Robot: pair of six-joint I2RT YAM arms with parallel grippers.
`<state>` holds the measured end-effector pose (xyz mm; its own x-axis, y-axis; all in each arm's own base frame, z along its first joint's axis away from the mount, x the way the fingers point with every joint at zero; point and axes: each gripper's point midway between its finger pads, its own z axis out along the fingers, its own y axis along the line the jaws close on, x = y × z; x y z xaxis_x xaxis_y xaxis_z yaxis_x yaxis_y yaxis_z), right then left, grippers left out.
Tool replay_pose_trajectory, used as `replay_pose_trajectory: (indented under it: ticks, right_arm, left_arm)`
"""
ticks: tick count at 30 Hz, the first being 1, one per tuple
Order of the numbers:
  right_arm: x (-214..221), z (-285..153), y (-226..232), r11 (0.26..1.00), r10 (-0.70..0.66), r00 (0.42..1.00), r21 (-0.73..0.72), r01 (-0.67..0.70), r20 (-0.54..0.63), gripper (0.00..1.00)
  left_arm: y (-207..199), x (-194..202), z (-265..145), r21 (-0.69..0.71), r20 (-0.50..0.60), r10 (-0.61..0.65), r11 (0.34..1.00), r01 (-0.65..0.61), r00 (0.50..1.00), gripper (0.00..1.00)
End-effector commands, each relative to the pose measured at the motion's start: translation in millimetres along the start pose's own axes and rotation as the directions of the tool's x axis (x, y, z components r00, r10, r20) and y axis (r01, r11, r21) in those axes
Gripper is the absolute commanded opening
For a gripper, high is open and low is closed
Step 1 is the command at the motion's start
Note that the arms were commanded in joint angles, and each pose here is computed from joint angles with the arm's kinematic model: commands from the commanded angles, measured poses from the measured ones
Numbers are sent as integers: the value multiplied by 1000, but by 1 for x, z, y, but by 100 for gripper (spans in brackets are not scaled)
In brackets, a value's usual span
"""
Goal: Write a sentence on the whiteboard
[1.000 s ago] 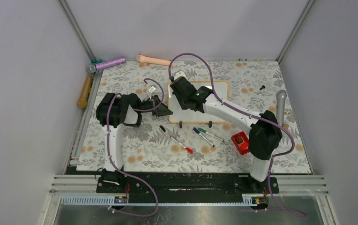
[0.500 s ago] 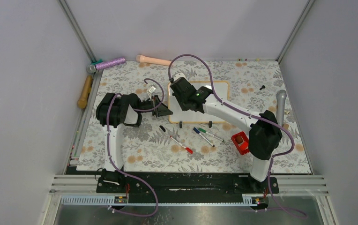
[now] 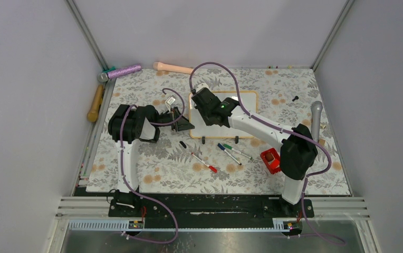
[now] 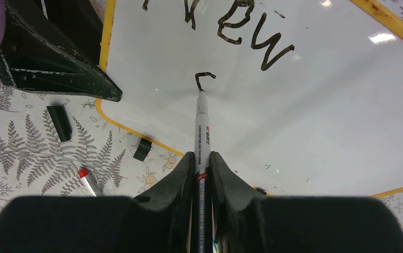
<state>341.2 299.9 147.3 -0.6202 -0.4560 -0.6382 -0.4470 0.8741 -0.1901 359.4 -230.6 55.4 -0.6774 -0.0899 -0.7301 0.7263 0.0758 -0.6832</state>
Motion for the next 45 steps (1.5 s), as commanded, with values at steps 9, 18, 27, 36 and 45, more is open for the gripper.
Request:
replay_pose_trajectory:
  ticks: [9, 18, 27, 36, 45]
  right_arm:
    - [-18, -23, -16, 999, 11, 997, 39, -14, 75, 0]
    - [-31, -34, -23, 998, 26, 991, 55, -33, 128, 0]
    - [-43, -31, -30, 995, 31, 988, 86, -45, 154, 0]
    - [-46, -22, -29, 995, 31, 989, 89, -44, 145, 0]
    - [-44, -14, -33, 993, 31, 991, 109, -46, 131, 0]
  left_arm:
    - [7, 3, 1, -7, 6, 33, 999, -33, 999, 36]
    - [8, 3, 1, -9, 7, 32, 999, -32, 999, 36]
    - [8, 3, 1, -9, 7, 32, 999, -32, 999, 36]
    - [8, 3, 1, -9, 7, 32, 999, -32, 999, 36]
    - [7, 3, 1, -8, 6, 31, 999, -31, 999, 36]
